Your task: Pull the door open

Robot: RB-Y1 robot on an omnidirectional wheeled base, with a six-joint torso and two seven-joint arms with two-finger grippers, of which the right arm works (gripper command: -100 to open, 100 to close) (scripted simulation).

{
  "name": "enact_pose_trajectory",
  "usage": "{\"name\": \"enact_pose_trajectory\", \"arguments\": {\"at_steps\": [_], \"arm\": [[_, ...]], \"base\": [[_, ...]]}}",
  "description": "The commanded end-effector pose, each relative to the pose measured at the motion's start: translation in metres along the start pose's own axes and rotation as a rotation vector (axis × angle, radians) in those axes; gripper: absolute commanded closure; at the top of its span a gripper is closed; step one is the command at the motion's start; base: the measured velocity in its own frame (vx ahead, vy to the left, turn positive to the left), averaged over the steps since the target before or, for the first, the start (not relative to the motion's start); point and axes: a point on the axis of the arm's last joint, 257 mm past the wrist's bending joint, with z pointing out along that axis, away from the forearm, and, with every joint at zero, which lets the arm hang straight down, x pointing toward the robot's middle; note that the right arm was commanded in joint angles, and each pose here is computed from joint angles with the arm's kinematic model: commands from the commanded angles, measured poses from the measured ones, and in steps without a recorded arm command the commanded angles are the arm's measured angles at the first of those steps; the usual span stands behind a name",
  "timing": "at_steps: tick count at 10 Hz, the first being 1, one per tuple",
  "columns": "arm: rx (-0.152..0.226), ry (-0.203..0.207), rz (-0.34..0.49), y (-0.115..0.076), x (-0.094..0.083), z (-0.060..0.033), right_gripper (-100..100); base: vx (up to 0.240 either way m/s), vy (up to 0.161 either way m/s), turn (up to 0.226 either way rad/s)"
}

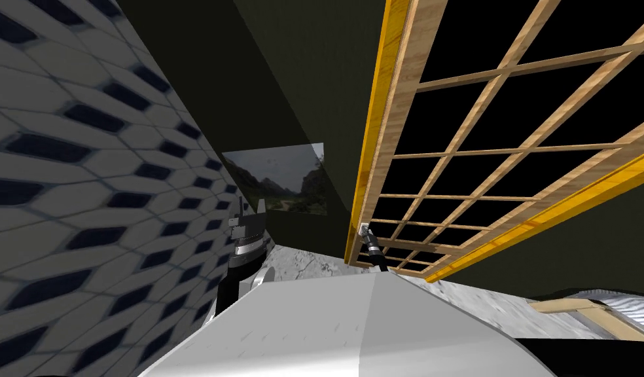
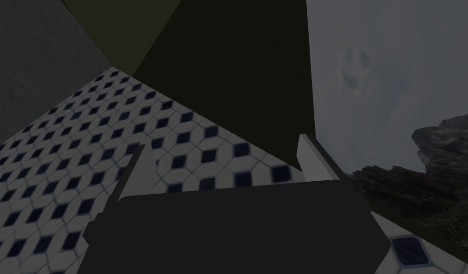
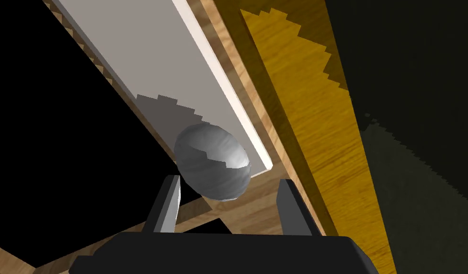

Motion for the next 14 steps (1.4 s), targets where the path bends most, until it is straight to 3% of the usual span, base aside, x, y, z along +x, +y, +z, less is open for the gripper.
{"name": "enact_pose_trajectory", "arguments": {"at_steps": [1, 14], "arm": [[-0.003, 0.016, 0.070, 0.007, 0.011, -0.0024, 100], [0.045, -0.039, 0.398, -0.016, -0.007, -0.0062, 100]], "base": [[-0.034, -0.001, 0.072], [-0.032, -0.009, 0.068]]}}
